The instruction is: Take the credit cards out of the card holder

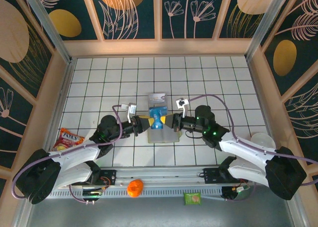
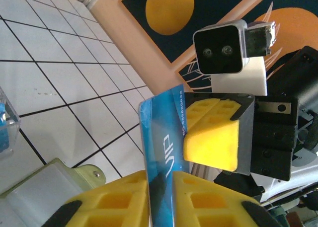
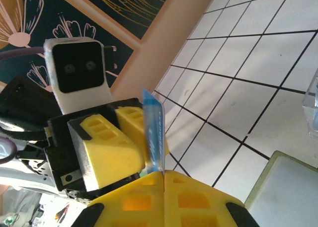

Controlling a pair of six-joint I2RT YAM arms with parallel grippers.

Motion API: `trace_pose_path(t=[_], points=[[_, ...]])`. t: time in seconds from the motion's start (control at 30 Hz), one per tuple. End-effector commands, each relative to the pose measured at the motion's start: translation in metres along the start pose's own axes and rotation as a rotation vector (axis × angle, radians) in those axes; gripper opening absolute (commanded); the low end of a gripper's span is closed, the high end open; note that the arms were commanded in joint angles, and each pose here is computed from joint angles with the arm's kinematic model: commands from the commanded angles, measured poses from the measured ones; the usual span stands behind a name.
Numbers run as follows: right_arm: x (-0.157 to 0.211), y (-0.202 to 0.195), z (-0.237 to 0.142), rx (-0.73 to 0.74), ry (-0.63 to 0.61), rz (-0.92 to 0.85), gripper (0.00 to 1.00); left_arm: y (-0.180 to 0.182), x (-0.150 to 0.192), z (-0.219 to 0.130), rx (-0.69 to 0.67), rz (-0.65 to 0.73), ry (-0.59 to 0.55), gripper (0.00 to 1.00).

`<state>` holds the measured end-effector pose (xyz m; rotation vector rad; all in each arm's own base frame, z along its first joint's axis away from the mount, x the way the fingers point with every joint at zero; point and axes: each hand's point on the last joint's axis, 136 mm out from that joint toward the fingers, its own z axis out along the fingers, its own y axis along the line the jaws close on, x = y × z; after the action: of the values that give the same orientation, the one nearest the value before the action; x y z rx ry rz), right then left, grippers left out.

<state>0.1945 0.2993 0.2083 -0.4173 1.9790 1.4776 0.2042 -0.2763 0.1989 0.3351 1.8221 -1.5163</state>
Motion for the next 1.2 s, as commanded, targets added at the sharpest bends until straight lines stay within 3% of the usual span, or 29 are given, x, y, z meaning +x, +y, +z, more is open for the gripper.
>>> trace_pose_path(t=[0.0, 0.03, 0.07, 0.17, 0.33, 0.5, 0.63, 0.93, 1.17], points=[[-0.006, -0.003, 0.003, 0.034, -0.018, -0.016, 0.00, -0.012, -0.010, 0.000, 0.031, 0.043, -0.022, 0.08], [-0.006, -0.007, 0.003, 0.056, -0.017, -0.018, 0.00, -0.012, -0.011, 0.000, 0.020, 0.051, -0.020, 0.04], [-0.004, -0.013, 0.002, 0.084, -0.013, -0.013, 0.07, -0.010, -0.013, 0.002, -0.001, 0.058, -0.014, 0.00], [-0.005, -0.032, -0.007, 0.199, -0.027, -0.010, 0.21, -0.001, -0.015, 0.007, -0.073, 0.090, 0.025, 0.00], [-0.013, -0.063, -0.044, 0.384, -0.103, -0.002, 0.22, 0.014, -0.023, 0.018, -0.197, 0.164, 0.092, 0.00], [-0.011, -0.077, -0.068, 0.454, -0.130, 0.028, 0.22, 0.029, -0.033, 0.047, -0.296, 0.281, 0.264, 0.00], [-0.005, -0.088, -0.075, 0.474, -0.124, 0.054, 0.21, 0.040, -0.056, 0.065, -0.379, 0.489, 0.383, 0.00], [0.007, -0.096, -0.080, 0.455, -0.109, 0.088, 0.21, 0.057, -0.047, 0.050, -0.367, 0.965, 0.690, 0.00], [0.010, -0.095, -0.078, 0.438, -0.093, 0.096, 0.21, 0.078, -0.042, 0.048, -0.369, 1.079, 0.856, 0.00]])
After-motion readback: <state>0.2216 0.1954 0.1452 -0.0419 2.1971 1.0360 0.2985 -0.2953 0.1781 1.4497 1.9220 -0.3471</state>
